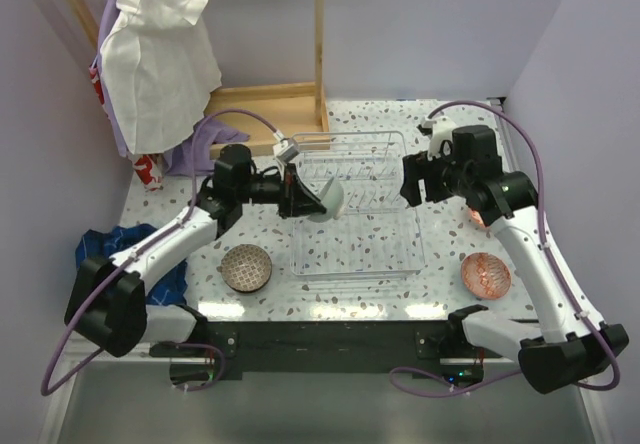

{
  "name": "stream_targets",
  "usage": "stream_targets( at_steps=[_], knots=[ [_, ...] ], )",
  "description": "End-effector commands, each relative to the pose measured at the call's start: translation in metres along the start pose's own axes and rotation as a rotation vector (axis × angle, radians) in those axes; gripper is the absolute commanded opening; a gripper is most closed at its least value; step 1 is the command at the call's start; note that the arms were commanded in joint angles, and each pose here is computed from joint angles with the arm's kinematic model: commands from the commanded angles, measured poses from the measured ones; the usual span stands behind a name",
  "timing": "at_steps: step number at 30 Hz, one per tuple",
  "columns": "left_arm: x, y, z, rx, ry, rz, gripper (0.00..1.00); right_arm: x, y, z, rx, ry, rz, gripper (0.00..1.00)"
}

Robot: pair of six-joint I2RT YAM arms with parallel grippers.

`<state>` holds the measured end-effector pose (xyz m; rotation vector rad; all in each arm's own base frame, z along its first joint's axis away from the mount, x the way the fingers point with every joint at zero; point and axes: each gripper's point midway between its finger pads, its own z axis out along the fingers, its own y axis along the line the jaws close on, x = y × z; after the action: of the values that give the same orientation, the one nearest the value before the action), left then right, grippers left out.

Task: Load the bowls into the dish rack

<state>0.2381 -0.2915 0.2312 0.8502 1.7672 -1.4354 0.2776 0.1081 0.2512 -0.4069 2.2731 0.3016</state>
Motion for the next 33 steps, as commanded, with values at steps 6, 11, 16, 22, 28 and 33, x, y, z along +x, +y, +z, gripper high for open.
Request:
stream_targets(
  at_steps=[6,11,16,22,28,33],
  knots=[
    [-0.021,-0.023,0.043,0.190,-0.161,-0.052,0.00,0.010,0.012,0.019,-0.066,0.062,0.072,0.65],
    [-0.009,-0.010,0.063,0.104,-0.233,-0.152,0.00,0.005,0.011,0.018,-0.059,0.089,0.088,0.65],
    [-0.002,0.004,0.076,-0.005,-0.290,-0.270,0.00,0.000,0.013,0.016,-0.067,0.111,0.090,0.65],
    [0.020,0.027,0.080,-0.094,-0.265,-0.412,0.00,0.005,0.010,0.026,-0.054,0.149,0.083,0.64],
    [0.029,0.048,0.091,-0.158,-0.236,-0.513,0.00,0.014,0.013,0.034,-0.049,0.183,0.034,0.61],
    [0.041,0.062,0.095,-0.198,-0.228,-0.582,0.00,0.029,0.031,0.038,-0.106,0.226,0.012,0.52]
  ],
)
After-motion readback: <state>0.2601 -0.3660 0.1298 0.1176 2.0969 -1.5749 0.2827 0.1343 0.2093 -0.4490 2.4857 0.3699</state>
